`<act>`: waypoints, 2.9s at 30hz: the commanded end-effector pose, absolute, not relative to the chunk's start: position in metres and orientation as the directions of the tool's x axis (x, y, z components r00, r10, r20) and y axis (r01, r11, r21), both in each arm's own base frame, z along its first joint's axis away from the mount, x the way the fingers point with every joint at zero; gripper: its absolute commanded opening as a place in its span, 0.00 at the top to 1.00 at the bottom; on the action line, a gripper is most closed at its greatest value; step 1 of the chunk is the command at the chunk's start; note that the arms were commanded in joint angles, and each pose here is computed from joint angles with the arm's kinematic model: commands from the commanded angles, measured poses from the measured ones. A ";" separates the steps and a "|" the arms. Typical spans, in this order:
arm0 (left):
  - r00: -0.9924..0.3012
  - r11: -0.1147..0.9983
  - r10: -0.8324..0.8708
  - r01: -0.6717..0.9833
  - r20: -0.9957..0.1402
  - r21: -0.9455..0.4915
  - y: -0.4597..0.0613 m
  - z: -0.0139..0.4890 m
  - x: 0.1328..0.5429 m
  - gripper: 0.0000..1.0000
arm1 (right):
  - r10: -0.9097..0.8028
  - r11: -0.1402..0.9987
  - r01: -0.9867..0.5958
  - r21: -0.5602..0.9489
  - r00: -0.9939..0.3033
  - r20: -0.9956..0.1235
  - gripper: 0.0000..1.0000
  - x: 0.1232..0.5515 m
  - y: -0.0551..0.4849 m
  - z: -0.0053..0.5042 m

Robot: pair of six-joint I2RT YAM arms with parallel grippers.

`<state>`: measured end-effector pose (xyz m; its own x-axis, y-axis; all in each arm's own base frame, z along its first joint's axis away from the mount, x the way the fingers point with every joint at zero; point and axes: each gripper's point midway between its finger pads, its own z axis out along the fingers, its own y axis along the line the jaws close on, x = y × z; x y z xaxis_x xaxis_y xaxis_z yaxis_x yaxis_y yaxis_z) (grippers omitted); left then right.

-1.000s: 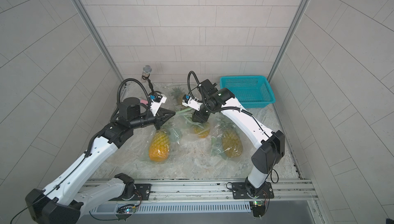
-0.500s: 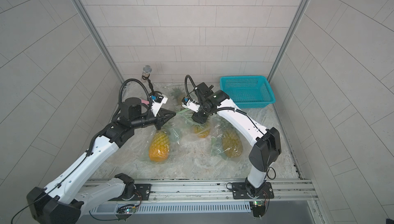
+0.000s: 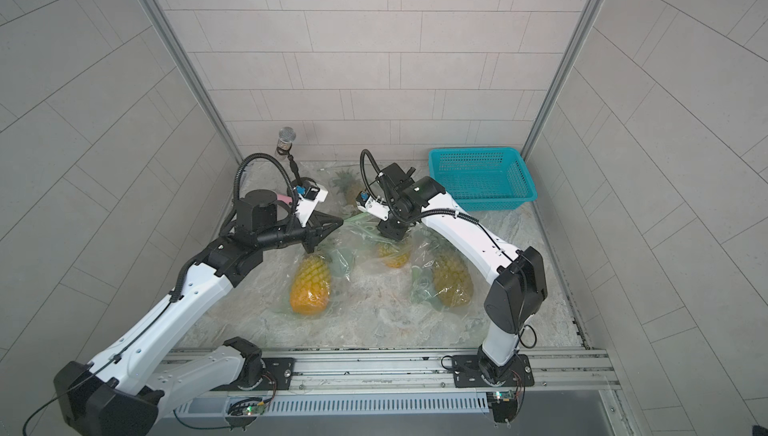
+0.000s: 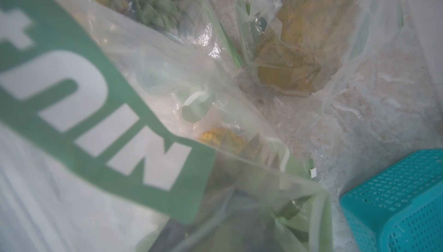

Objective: Open the zip-top bag and take out the pineapple
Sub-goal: Pick up the pineapple from the zipper food storage bag.

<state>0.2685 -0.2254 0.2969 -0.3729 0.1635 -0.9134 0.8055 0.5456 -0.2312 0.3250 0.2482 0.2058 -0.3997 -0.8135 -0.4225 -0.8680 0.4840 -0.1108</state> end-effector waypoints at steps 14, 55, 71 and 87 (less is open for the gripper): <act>-0.390 0.694 0.061 0.678 -0.919 -0.242 -0.200 0.311 0.284 0.43 | -0.687 0.548 -0.836 -0.031 -0.430 -0.586 1.00 0.318 0.252 0.244; -0.578 0.715 -0.350 0.344 -0.737 -0.608 -0.180 0.283 0.326 0.28 | -0.057 0.559 -0.815 0.153 -0.221 -0.974 1.00 0.317 0.252 0.468; -0.676 0.589 -0.313 0.412 -0.667 -0.695 -0.217 0.258 0.336 0.82 | -0.053 0.548 -0.817 0.180 -0.249 -0.967 1.00 0.321 0.256 0.459; -0.703 0.784 -0.091 0.386 -0.705 -0.485 -0.192 0.212 0.329 1.00 | 0.021 0.552 -0.825 0.122 -0.132 -0.991 1.00 0.302 0.244 0.482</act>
<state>0.3288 -0.2017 0.2160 -0.7130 -0.1674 -0.6809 0.3723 0.7325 -0.5700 0.3212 0.2513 0.4117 -0.3326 -0.1030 -0.9374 -0.7828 0.5845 0.2136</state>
